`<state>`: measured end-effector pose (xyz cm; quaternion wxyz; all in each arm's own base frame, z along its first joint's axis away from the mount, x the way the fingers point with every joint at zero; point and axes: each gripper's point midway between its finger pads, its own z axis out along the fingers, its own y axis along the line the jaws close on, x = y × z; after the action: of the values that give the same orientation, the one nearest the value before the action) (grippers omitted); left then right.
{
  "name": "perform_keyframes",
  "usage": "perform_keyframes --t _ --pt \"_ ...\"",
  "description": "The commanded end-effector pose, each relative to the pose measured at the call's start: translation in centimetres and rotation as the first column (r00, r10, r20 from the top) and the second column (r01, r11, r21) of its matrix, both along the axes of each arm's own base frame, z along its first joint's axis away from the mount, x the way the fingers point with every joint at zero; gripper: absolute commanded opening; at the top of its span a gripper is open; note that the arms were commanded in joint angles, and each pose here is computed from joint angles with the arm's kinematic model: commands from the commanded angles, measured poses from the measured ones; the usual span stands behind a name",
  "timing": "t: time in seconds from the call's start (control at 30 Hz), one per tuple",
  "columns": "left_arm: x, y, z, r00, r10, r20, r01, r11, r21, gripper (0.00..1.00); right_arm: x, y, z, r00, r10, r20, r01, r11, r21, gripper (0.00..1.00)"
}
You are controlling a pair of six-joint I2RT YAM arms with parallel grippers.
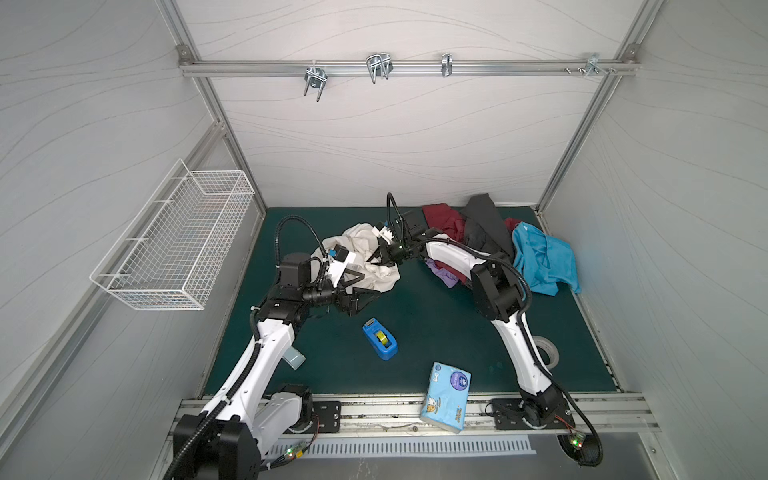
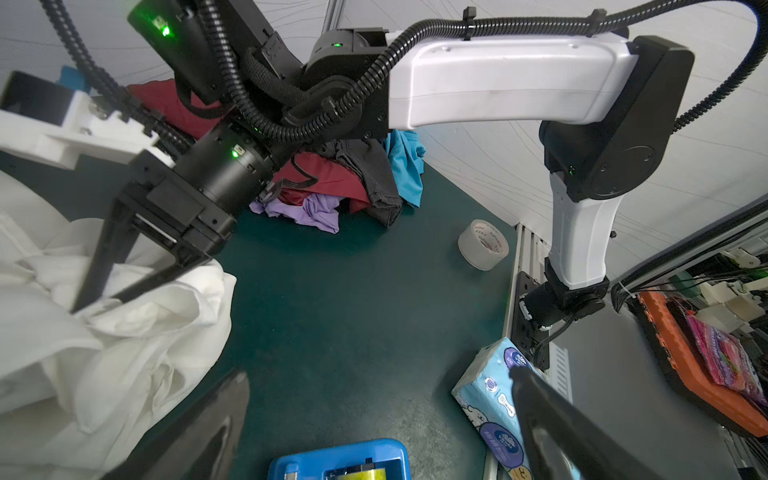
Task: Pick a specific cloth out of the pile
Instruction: 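Swing the held white cloth toward the left gripper and lower it onto the table, then open the right gripper to release the white cloth near the left gripper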
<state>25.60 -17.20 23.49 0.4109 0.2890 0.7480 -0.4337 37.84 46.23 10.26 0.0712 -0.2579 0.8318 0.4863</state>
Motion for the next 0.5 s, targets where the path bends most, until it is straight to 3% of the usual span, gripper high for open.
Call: perform_keyframes --t 0.0,0.1,0.23,0.47 --pt "-0.1 -0.2 1.3 0.998 -0.02 0.06 0.02 1.0 -0.003 0.99 -1.2 -1.5 -1.7 0.999 0.018 0.046 -0.012 0.989 -0.147 0.21" --pt "-0.1 -0.2 1.4 0.998 -0.021 0.063 0.021 1.0 -0.003 0.99 -1.6 -1.6 -3.7 0.997 0.034 0.07 -0.016 0.971 -0.238 0.42" --pt "0.0 -0.2 1.4 0.998 -0.019 0.064 0.019 1.0 -0.002 0.99 -2.0 -1.0 -5.6 0.996 0.051 0.069 -0.029 0.957 -0.288 0.59" --pt "0.1 -0.1 1.6 0.997 -0.012 0.072 0.012 1.0 0.0 0.99 -0.8 0.5 -8.0 0.998 0.018 0.056 0.0 0.951 -0.311 0.61"
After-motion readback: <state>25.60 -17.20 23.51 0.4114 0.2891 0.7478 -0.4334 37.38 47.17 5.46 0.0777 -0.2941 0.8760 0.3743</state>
